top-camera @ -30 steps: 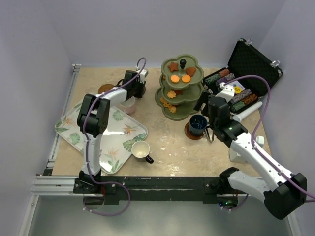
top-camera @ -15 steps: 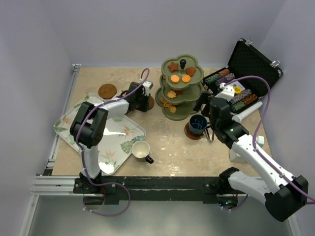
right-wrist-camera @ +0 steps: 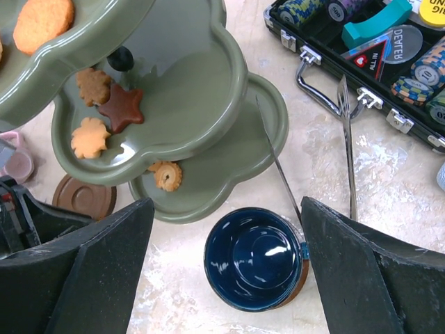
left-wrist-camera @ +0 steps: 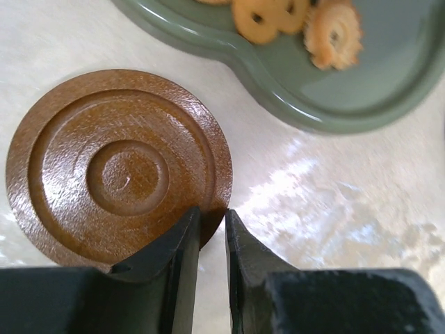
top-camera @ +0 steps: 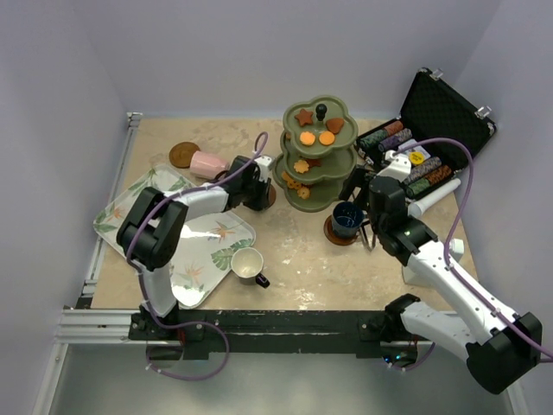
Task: Serve the afternoon tea
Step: Move the coaster to the center of the board.
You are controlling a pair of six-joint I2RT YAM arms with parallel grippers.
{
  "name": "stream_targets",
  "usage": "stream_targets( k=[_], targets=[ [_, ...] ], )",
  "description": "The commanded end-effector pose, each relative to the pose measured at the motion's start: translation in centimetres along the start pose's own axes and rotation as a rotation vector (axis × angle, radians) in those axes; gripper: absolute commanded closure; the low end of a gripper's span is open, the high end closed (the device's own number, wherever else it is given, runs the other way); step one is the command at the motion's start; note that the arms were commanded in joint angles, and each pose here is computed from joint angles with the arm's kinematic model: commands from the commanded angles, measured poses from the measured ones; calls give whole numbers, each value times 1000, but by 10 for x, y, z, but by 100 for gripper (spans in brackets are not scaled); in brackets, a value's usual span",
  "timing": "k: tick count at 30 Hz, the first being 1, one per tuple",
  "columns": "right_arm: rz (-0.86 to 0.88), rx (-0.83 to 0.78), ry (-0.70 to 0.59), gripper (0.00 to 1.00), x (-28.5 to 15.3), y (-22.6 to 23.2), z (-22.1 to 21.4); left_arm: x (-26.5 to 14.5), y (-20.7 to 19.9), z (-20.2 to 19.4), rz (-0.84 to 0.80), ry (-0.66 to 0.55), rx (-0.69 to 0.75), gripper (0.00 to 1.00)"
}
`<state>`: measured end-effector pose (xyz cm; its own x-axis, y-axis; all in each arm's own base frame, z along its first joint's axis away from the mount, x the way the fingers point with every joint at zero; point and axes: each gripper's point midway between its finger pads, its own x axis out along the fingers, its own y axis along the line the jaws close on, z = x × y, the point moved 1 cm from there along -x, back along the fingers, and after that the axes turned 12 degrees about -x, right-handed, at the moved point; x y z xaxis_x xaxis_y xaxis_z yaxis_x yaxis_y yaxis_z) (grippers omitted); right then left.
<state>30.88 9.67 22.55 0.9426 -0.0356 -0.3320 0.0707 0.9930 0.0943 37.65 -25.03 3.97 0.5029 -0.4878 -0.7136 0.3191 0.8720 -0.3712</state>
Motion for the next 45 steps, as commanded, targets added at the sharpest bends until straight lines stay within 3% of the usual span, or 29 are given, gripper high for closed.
stream_targets(
  k=[1,10,14,17,20,25,29,33,37,40,45],
  targets=[
    [31,18,-41,9,-2,4,10,-11,-20,-58,-60,172,-34,75],
    [46,-1,-4,9,6,9,-3,-43,-66,-82,-221,189,43,75],
    [64,4,-12,10,1,11,0,-62,-87,-62,-290,110,98,71],
    [133,-3,-55,11,-12,21,10,-85,-101,-30,-318,2,152,60],
    [189,-14,-85,11,-26,35,19,-112,-108,9,-301,-139,189,41],
    [236,-26,-63,11,-39,73,21,-143,-65,60,-156,-324,147,20],
    [306,-31,-34,10,-43,117,12,-178,5,103,40,-466,-5,15],
    [373,-90,25,9,-48,174,-13,-224,42,134,204,-618,-34,11],
    [434,-158,68,10,-38,224,-34,-240,73,127,365,-668,-41,9],
    [436,-234,129,18,-16,251,-61,-241,76,118,380,-657,-36,8],
    [426,-360,236,19,21,277,-123,-247,75,119,383,-673,-27,8]
  ],
)
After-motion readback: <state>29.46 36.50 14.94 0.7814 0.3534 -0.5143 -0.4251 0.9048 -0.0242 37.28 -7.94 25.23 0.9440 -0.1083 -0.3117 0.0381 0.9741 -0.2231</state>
